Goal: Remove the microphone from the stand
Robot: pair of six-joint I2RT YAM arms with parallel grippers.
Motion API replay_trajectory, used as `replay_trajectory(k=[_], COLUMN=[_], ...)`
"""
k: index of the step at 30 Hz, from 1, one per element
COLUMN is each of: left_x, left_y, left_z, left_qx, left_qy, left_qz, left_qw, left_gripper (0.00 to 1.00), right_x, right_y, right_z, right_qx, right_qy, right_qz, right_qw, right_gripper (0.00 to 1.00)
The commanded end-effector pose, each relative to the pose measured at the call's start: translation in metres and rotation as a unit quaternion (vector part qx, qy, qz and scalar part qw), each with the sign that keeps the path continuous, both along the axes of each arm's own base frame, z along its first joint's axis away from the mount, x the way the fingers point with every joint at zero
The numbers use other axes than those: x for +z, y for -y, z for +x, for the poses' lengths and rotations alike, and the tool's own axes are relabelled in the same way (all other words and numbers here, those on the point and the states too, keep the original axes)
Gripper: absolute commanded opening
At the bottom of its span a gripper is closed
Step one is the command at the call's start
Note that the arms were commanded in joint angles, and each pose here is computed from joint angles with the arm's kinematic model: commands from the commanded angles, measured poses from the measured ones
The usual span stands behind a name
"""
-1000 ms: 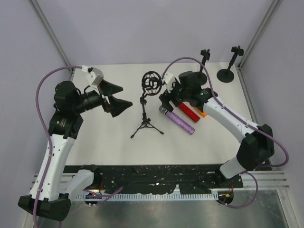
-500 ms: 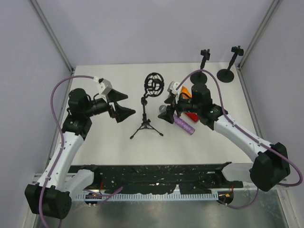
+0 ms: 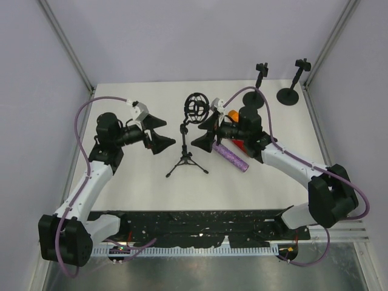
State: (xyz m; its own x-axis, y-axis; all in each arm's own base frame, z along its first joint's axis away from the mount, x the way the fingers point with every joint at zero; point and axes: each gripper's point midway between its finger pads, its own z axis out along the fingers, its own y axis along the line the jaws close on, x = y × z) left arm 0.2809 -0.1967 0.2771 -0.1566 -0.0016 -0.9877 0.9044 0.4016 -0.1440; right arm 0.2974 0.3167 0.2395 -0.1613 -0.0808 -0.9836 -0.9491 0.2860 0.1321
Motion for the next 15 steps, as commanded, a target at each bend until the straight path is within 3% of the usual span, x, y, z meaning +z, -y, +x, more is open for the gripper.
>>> replay_trajectory(k=[1,9,15], left_x=[0.019,-0.004,-0.014], left_y=[0.001,0.005,0.009], left_z=[0.009,0.021,0.019], left_qx=[-0.004,-0.008,-0.014], left_qy=[0.058,0.029,0.027], left_qz=[-0.006,-0.007,-0.002], left_qw=[0.998,1.0,1.0], left_gripper=[1.0,0.97,0.96], right_x=[0.034,0.071,0.092], right_y=[-0.009,-0.002,0.003], right_z=[-0.006,-0.024,-0.009], right_qx=[0.014,0.023,-0.025], right_qy=[0.028,0.038,0.029], right_qz=[0.064,0.088,0.096], right_qw=[0.997,0.995,0.995], right_gripper=[0.89,0.9,0.9])
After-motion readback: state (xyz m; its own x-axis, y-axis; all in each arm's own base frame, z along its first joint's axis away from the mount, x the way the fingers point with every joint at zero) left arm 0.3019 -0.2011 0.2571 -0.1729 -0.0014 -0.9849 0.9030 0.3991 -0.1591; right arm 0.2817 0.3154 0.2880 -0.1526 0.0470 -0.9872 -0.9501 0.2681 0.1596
